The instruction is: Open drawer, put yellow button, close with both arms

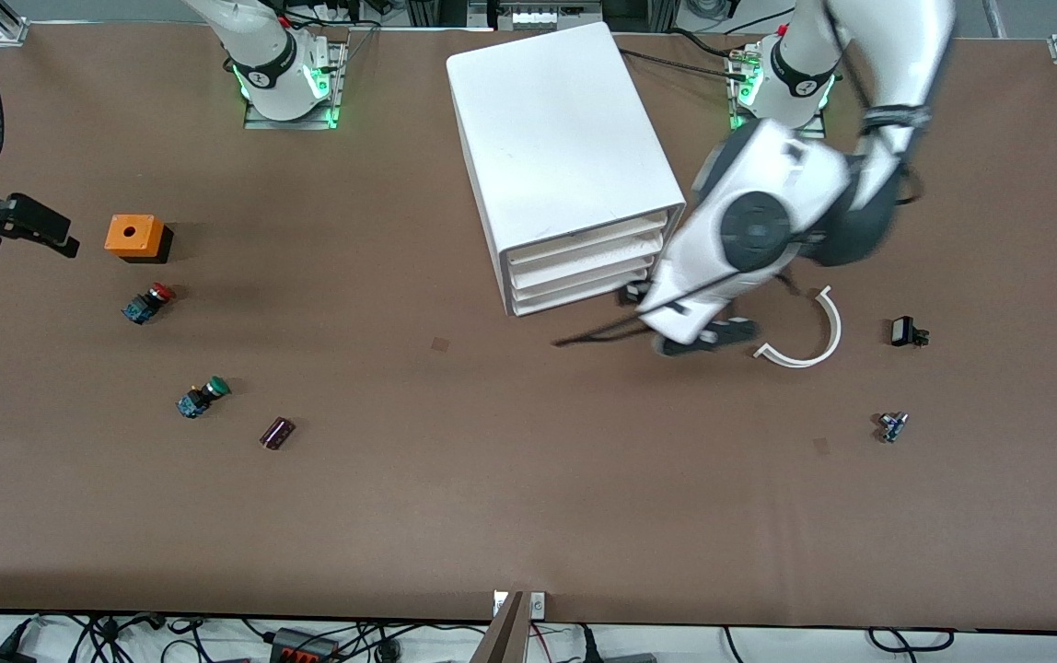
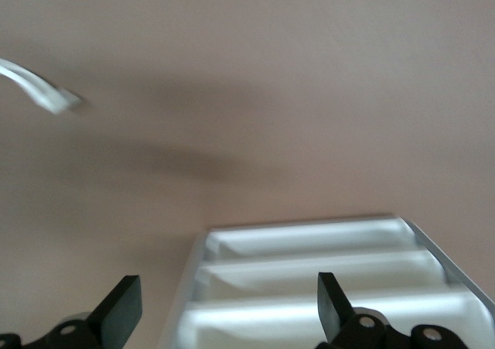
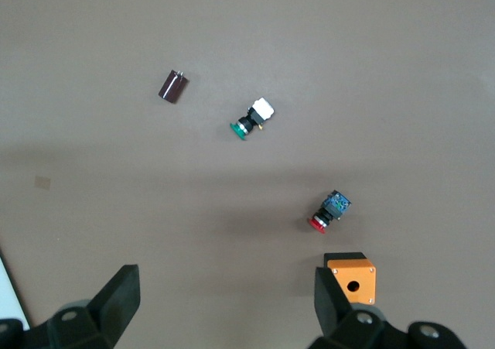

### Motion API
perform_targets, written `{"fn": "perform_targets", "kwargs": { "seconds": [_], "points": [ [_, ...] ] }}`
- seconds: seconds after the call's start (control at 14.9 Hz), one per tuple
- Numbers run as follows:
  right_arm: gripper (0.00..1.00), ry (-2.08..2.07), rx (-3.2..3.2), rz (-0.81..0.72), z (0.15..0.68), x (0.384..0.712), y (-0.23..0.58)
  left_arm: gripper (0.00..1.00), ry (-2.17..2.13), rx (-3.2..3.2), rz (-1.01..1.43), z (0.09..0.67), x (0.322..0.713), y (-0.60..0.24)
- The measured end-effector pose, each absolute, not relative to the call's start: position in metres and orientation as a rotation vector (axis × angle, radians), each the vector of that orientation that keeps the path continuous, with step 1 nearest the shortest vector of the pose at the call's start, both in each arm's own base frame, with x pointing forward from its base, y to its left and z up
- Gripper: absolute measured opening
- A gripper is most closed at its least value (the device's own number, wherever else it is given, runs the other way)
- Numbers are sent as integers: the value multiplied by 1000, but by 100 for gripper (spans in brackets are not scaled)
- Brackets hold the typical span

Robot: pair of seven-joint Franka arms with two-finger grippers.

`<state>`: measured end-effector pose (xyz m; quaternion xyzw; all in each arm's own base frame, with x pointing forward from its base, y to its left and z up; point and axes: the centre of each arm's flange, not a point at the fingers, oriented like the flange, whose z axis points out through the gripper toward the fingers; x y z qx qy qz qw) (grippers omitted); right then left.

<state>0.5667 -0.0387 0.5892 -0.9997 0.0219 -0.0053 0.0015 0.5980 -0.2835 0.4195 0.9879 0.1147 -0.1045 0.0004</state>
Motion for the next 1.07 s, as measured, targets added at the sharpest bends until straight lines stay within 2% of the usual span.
{"fn": "perform_targets", "kwargs": {
  "seconds": [0.27, 0.54, 0.74, 1.07],
  "points": [
    [100, 68, -3138, -11, 587, 565, -38, 100, 199, 3139, -307, 465, 629, -197],
    [100, 65, -3138, -7, 586, 566, -37, 100, -98, 3127, -294, 510, 637, -124],
    [100, 61, -3147, -1, 585, 565, -37, 100, -131, 3121, -260, 551, 622, -76],
    [100, 60, -3150, 10, 585, 564, -37, 100, -83, 3138, -133, 599, 567, -38]
  ]
}}
